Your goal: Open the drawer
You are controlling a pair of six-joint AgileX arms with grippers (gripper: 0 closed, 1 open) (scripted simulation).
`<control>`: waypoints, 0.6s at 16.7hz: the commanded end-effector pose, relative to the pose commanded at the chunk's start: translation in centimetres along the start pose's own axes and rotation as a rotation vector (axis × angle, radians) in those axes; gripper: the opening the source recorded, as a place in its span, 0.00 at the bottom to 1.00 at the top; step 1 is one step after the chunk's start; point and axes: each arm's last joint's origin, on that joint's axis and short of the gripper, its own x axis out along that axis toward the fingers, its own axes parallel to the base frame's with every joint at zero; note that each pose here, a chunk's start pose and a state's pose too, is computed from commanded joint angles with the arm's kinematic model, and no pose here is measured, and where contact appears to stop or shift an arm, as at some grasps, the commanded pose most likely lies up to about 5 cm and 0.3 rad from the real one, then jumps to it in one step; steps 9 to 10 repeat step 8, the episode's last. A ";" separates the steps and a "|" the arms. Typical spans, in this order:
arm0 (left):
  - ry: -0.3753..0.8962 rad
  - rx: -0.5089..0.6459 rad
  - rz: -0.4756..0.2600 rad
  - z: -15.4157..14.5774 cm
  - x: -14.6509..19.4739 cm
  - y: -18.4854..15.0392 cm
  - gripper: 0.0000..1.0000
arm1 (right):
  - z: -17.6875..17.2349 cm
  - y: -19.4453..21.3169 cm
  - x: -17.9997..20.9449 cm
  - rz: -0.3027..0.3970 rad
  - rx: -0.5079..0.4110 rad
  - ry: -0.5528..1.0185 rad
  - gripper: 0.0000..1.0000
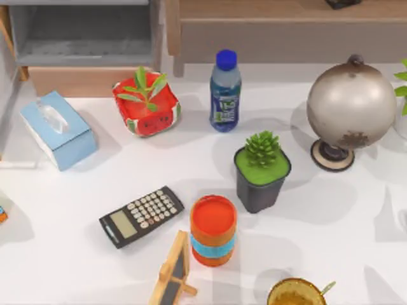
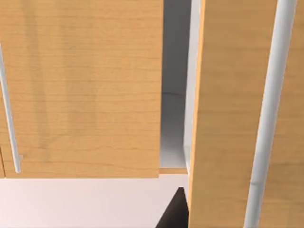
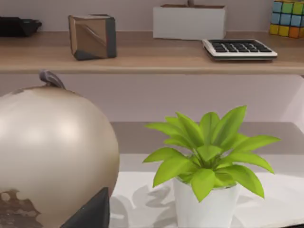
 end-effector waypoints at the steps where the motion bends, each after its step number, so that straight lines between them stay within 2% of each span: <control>1: 0.000 0.000 0.000 0.0 0.0 0.0 0.90 | 0.0 0.0 0.0 0.000 0.000 0.000 1.00; 2: 0.000 0.000 0.000 0.0 0.0 0.0 0.98 | 0.0 0.0 0.0 0.000 0.000 0.000 1.00; 3: 0.000 0.000 0.000 0.0 0.0 0.0 1.00 | 0.0 0.0 0.0 0.000 0.000 0.000 1.00; 10: 0.000 0.000 0.000 0.0 0.0 0.0 1.00 | 0.0 0.0 0.0 0.000 0.000 0.000 1.00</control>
